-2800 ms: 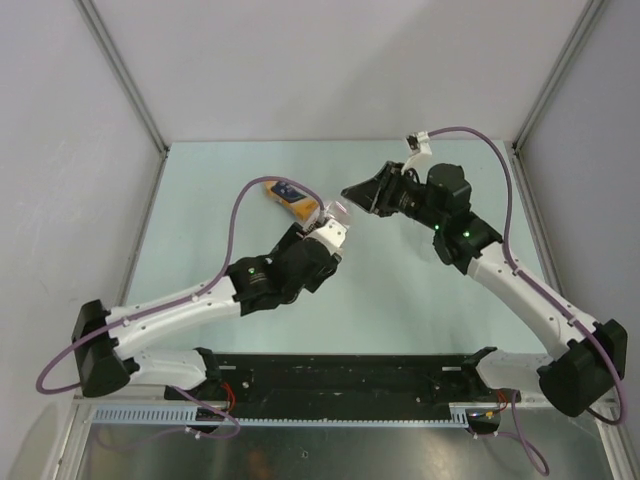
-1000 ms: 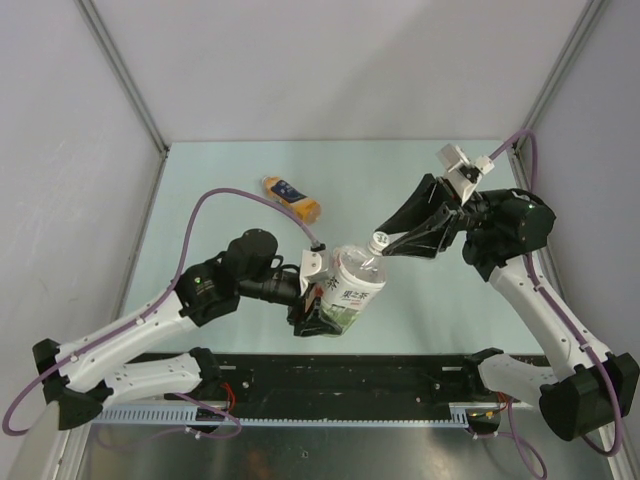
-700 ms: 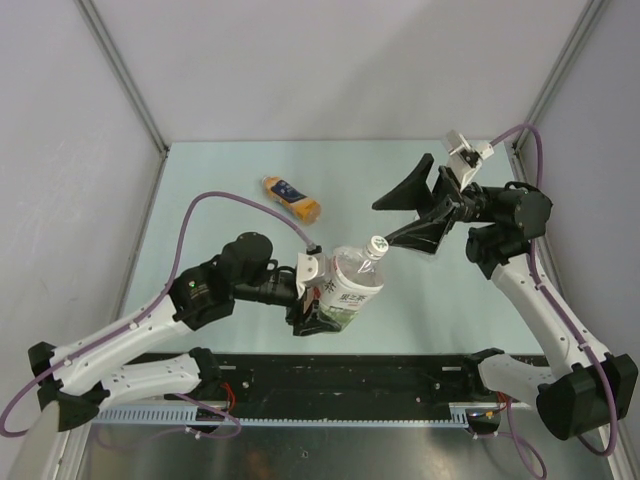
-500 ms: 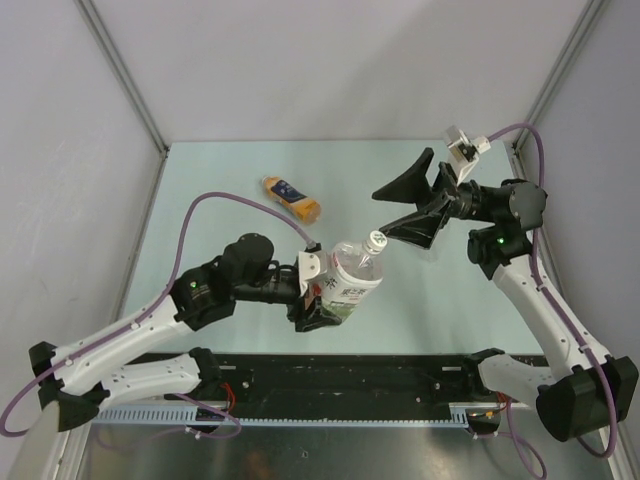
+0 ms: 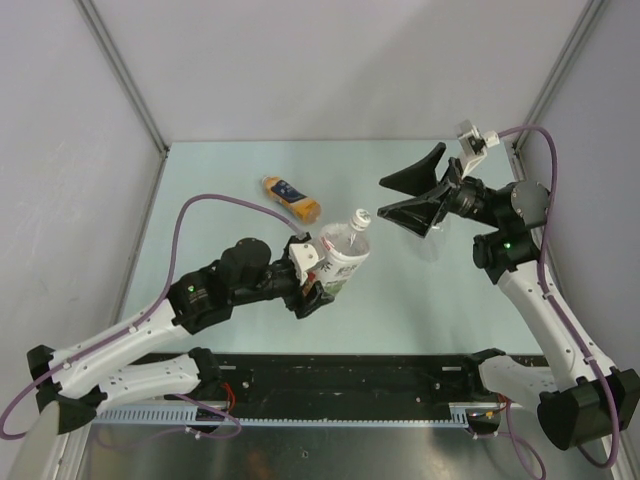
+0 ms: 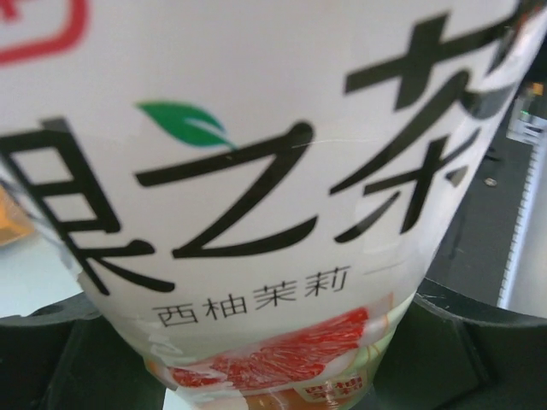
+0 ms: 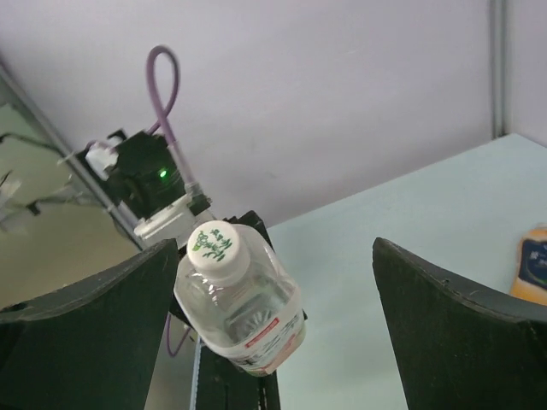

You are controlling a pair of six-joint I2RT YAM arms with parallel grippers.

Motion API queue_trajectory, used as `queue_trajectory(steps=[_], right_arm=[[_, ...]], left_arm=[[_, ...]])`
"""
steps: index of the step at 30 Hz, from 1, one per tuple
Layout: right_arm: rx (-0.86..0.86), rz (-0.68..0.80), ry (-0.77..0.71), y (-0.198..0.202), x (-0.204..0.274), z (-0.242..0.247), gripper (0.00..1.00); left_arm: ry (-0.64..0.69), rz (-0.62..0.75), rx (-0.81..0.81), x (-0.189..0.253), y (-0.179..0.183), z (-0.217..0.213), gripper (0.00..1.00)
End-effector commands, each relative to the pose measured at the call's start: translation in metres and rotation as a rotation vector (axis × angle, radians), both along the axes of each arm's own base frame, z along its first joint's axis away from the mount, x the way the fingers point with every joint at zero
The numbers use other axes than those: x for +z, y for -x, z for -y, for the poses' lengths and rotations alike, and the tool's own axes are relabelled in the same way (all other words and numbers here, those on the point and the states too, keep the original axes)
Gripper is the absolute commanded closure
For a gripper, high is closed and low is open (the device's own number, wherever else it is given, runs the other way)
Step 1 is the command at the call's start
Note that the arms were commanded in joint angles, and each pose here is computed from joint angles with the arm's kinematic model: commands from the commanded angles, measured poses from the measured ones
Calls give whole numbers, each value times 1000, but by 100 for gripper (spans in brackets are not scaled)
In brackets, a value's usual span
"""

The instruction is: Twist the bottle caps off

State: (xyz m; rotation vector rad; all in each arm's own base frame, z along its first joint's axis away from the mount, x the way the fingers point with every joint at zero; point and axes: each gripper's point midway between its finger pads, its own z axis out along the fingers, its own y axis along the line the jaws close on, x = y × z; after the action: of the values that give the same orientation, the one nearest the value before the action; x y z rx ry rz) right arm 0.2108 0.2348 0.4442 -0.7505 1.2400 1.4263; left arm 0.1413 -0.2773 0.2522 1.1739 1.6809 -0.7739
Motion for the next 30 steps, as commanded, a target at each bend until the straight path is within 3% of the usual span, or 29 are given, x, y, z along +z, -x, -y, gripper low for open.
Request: queue_trajectory(steps=[1, 8, 18, 30], right_arm=[[-161, -118, -77, -32, 13, 7, 1], [-364, -249, -86, -64, 10, -5, 1], [-612, -394, 26, -87, -17, -50, 1], [-650, -449, 59, -98, -35, -70, 25]], left_arm=[[-6, 60, 250, 4, -37, -19, 100], [-82, 89, 504, -11, -73, -42, 100], [-146, 90, 678, -20, -95, -53, 100], [-176, 95, 720, -21, -100, -58, 100]])
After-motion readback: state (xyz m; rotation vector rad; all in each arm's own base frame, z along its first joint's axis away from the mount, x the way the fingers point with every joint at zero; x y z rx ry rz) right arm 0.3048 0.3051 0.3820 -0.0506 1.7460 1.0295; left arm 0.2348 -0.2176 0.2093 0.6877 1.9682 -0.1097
